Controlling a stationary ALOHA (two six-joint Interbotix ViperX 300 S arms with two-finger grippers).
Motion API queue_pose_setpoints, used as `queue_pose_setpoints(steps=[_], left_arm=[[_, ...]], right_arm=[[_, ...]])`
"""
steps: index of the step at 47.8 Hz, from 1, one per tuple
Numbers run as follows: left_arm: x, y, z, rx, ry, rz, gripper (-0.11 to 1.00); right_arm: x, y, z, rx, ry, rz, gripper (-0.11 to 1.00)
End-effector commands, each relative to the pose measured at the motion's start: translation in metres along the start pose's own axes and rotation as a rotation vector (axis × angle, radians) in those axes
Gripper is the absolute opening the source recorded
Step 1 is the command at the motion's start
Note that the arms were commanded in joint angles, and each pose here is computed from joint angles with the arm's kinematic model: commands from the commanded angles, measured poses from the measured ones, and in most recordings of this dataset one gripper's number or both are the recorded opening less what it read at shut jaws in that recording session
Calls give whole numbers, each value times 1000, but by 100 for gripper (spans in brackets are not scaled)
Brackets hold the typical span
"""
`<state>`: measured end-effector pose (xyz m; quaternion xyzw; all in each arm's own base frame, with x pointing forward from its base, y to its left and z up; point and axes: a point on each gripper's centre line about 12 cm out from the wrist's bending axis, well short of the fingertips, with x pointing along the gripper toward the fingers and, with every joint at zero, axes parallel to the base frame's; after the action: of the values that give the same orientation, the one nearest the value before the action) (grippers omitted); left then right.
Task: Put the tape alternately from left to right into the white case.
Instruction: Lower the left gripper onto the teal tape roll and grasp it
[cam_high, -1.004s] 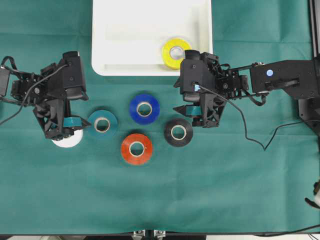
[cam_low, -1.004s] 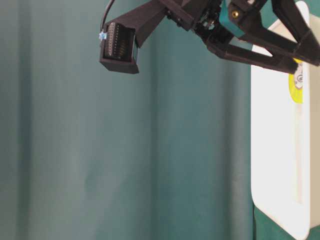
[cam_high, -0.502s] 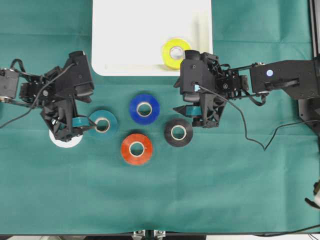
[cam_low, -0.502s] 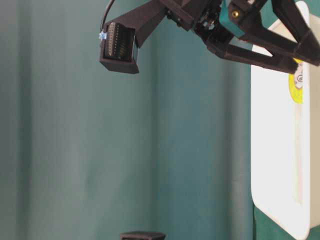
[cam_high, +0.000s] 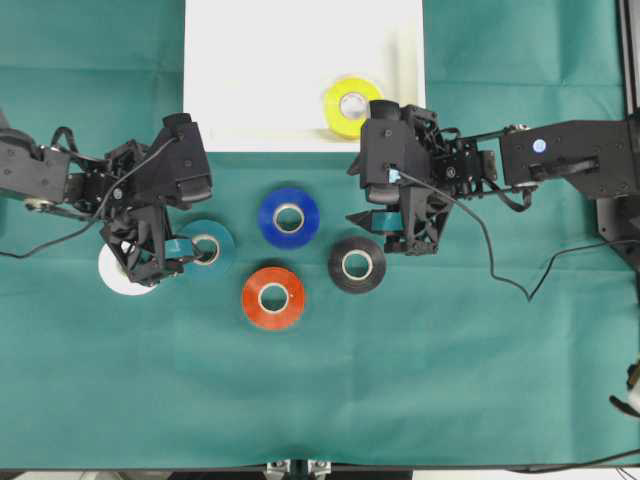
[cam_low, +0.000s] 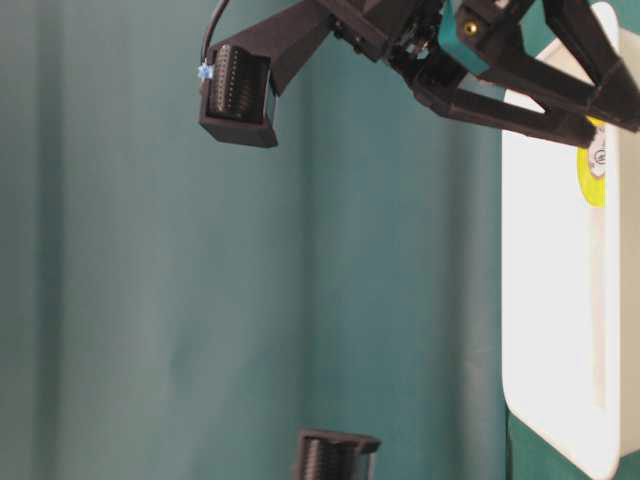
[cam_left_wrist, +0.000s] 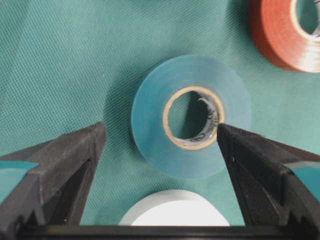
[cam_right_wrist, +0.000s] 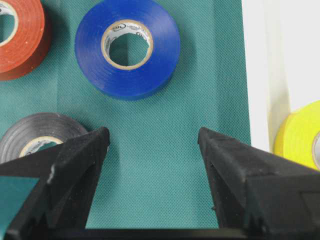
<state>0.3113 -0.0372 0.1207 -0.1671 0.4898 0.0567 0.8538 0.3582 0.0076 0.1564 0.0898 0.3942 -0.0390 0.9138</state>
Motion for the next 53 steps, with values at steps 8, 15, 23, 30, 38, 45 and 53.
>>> queue_pose_setpoints(steps=[8, 15, 23, 30, 38, 45, 53], left_arm=[[6, -5, 9, -2, -6, -5, 75], [14, -3, 6, 0, 13, 5, 75], [21, -2, 3, -2, 32, 14, 75], [22, -2, 5, 1, 32, 15, 75], [23, -2, 4, 3, 39, 19, 75], [23, -3, 5, 9, 42, 19, 66], [22, -4, 6, 15, 52, 23, 21]], right_arm=[[-4, 3, 7, -3, -24, 8, 76], [-4, 3, 7, -3, -24, 8, 76], [-4, 3, 7, -5, -24, 8, 76], [-4, 3, 7, -6, -24, 7, 76], [-3, 2, 6, -5, -22, 7, 76], [-4, 3, 7, -5, -24, 8, 76], [-4, 3, 7, -5, -24, 8, 76]])
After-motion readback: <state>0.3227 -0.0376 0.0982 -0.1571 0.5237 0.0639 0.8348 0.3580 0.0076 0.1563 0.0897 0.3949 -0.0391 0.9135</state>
